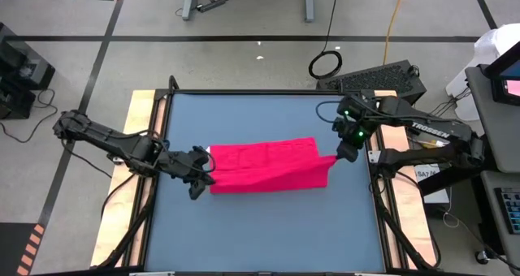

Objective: Roll towel
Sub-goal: Roll the red towel

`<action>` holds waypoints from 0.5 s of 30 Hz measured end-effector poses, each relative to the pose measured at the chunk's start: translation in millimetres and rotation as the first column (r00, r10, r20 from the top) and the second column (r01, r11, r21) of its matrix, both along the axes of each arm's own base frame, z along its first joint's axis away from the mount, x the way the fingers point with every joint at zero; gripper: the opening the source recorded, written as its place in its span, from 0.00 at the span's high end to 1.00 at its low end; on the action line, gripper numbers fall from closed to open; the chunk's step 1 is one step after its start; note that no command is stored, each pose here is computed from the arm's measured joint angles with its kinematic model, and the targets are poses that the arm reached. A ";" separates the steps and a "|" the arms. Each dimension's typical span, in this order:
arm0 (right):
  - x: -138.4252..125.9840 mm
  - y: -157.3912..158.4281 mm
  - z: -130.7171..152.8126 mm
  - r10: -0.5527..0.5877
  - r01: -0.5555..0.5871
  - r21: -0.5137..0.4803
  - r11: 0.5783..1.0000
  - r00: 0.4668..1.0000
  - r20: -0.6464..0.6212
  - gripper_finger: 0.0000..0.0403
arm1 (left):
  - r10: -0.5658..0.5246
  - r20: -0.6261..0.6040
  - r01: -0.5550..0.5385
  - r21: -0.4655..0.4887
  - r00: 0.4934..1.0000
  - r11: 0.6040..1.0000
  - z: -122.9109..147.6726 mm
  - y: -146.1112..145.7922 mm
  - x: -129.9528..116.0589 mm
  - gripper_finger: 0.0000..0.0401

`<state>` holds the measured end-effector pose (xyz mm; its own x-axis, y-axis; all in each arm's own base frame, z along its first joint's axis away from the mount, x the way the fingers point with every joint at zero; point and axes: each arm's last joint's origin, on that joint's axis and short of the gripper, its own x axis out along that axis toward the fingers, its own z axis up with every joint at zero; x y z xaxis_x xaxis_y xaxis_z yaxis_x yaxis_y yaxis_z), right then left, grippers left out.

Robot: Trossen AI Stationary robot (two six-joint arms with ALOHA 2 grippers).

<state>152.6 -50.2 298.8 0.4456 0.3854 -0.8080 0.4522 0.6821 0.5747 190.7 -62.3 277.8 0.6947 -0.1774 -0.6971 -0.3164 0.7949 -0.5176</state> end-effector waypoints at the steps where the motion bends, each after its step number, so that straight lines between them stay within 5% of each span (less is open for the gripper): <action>1: -0.5 2.3 0.2 0.009 -0.009 0.003 1.000 1.000 -0.006 1.00 | -0.004 0.005 0.004 -0.003 1.000 1.000 1.0 -0.5 -1.1 0.98; 11: 2.0 22.3 2.1 0.091 -0.090 0.119 0.989 0.996 -0.009 1.00 | -0.089 0.012 0.089 -0.136 0.996 0.987 7.3 -13.5 -9.7 0.98; 15: 3.8 24.4 0.7 0.098 -0.097 0.031 0.995 0.995 -0.029 1.00 | -0.068 0.014 0.069 -0.060 0.998 0.996 5.5 -14.2 -11.2 0.98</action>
